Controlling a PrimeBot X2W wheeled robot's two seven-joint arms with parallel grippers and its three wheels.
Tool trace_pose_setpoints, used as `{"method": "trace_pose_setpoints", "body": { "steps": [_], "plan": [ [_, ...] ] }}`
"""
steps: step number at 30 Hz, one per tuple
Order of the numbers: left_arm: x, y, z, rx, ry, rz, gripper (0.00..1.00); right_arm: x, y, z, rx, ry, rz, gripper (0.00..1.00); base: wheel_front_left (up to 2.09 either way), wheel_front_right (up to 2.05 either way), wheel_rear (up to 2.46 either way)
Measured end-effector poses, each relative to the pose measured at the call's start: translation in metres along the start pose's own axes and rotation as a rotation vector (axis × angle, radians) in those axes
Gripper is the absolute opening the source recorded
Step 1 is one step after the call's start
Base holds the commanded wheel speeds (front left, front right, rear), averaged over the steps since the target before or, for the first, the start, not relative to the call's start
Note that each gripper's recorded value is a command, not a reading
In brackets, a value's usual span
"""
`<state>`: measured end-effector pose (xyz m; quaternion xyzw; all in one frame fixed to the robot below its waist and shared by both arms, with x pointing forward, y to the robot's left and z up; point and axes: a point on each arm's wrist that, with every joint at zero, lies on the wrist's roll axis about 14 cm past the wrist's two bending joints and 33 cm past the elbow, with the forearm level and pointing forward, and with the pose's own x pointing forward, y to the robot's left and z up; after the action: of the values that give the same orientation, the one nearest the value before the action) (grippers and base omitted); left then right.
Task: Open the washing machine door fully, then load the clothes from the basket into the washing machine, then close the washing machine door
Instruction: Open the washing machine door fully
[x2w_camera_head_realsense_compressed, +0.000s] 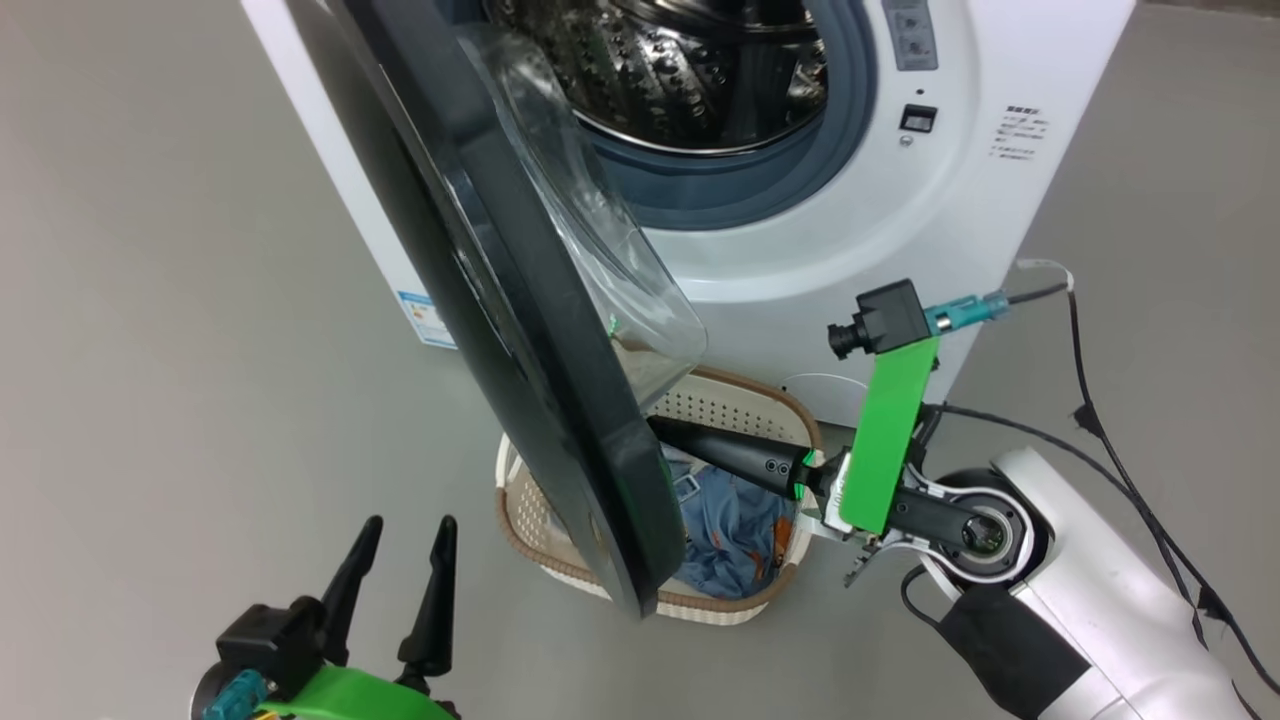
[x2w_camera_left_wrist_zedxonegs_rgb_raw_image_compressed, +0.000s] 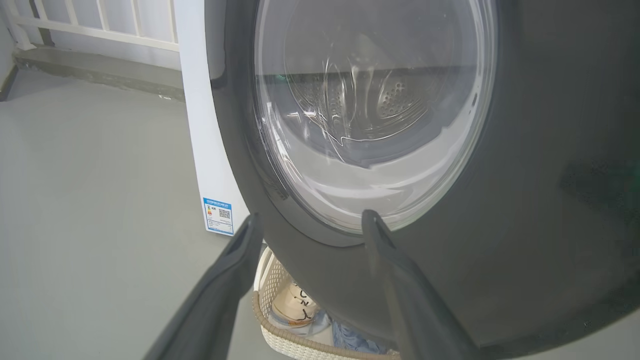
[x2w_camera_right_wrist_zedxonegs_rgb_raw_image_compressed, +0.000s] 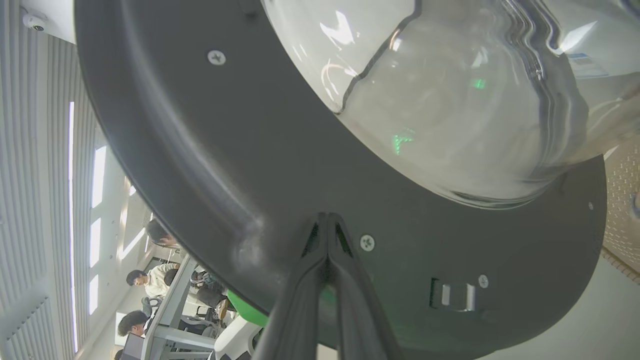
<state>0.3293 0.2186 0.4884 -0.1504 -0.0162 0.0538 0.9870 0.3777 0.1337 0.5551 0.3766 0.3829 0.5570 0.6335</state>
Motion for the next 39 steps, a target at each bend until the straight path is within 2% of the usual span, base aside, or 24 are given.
{"method": "trace_pose_setpoints", "body": {
  "steps": [3, 4, 5, 6, 14, 23, 33, 39],
  "plan": [
    [0.0, -0.001, -0.001, 0.009, 0.008, -0.017, 1.0, -0.007, -0.004, 0.003, -0.006, -0.046, -0.025, 0.58, 0.0, 0.0, 0.0],
    [0.0, -0.002, -0.001, 0.007, 0.009, -0.023, 1.0, -0.011, -0.006, 0.004, -0.007, -0.063, -0.035, 0.84, 0.0, 0.0, 0.0],
    [0.001, -0.003, -0.001, 0.005, 0.008, -0.028, 1.0, -0.015, -0.008, 0.005, -0.008, -0.078, -0.045, 0.84, 0.0, 0.0, 0.0],
    [0.002, -0.003, -0.001, 0.005, 0.009, -0.034, 1.0, -0.019, -0.01, 0.006, -0.012, -0.095, -0.058, 1.0, 0.0, 0.0, 0.0],
    [0.009, -0.012, 0.0, 0.0, 0.013, -0.09, 1.0, -0.069, -0.039, 0.018, -0.044, -0.266, -0.202, 1.0, 0.0, 0.0, 0.0],
    [0.011, -0.025, -0.005, -0.01, 0.027, -0.14, 1.0, -0.13, -0.07, 0.011, -0.029, -0.432, -0.354, 1.0, 0.0, 0.0, 0.0],
    [0.011, -0.035, -0.008, -0.022, 0.033, -0.172, 1.0, -0.195, -0.086, 0.013, -0.125, -0.62, -0.516, 1.0, 0.0, 0.0, 0.0],
    [0.014, -0.042, -0.009, -0.029, 0.032, -0.19, 1.0, -0.239, -0.101, 0.01, -0.137, -0.76, -0.614, 1.0, 0.0, 0.0, 0.0]
  ]
}}
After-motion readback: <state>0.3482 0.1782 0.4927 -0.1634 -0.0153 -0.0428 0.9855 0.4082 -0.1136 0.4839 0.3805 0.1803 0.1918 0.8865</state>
